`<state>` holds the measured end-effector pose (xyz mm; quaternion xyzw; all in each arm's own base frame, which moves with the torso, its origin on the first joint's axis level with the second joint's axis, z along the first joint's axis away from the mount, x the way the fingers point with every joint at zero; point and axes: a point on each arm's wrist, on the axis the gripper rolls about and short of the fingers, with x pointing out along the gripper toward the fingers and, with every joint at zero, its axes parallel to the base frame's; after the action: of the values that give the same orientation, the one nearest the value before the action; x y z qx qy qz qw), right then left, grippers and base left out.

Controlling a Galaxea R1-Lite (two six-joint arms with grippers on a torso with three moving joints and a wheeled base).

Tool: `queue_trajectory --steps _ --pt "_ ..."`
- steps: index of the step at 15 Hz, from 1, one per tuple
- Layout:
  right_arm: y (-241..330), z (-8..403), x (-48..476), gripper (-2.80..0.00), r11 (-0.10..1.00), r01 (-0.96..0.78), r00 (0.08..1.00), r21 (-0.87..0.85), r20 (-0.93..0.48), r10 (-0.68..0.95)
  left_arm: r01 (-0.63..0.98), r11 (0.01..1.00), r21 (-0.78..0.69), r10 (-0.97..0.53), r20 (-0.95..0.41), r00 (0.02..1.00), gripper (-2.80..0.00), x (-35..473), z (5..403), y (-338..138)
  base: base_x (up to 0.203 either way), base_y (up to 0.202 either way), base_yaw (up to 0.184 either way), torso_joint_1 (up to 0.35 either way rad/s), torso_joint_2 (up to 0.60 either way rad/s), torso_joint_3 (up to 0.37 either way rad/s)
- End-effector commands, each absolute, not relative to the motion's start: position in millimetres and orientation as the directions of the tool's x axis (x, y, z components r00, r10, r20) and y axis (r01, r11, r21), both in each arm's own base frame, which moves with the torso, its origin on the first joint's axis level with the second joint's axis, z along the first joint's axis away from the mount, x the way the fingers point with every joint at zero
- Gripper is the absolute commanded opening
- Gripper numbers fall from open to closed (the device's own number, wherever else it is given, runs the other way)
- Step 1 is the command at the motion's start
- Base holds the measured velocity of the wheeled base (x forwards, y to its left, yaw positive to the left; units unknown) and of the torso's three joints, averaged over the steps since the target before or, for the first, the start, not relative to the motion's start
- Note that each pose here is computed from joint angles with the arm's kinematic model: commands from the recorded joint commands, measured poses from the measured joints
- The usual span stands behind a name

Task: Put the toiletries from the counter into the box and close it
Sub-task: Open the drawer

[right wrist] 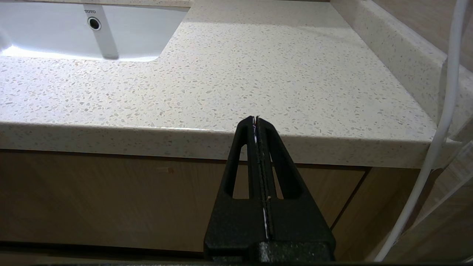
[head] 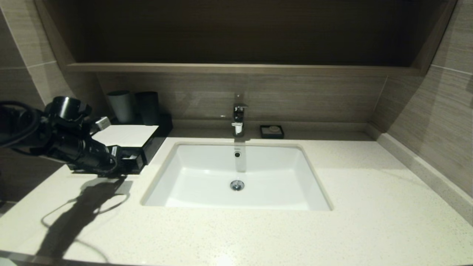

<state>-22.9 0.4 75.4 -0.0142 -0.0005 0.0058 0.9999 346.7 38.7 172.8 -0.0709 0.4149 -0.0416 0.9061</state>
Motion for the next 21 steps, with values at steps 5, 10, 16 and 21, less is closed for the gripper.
queue_trajectory --steps 5,10,16,21 --pt "0 75 -23 -2.80 1.000 -0.012 1.000 -0.029 -0.001 0.012 0.011 0.985 -0.170 -0.134 -0.733 0.666 -2.80 351 171 39 0.000 0.000 0.000 0.000 0.00 0.000" --pt "0 75 -23 -2.80 1.000 -0.012 1.000 -0.029 -0.002 0.012 0.008 0.985 -0.174 -0.133 -0.726 0.675 -2.80 354 170 39 0.000 0.000 0.000 0.000 0.00 0.000" --pt "0 75 -23 -2.80 1.000 -0.012 1.000 -0.029 -0.001 0.012 0.001 0.983 -0.181 -0.131 -0.707 0.695 -2.80 358 168 40 0.000 0.000 0.000 0.000 0.00 0.000" --pt "0 75 -23 -2.80 0.999 -0.012 1.000 -0.029 0.000 0.012 0.006 0.983 -0.182 -0.130 -0.680 0.721 -2.80 361 172 39 0.000 0.000 0.000 0.000 0.00 0.000"
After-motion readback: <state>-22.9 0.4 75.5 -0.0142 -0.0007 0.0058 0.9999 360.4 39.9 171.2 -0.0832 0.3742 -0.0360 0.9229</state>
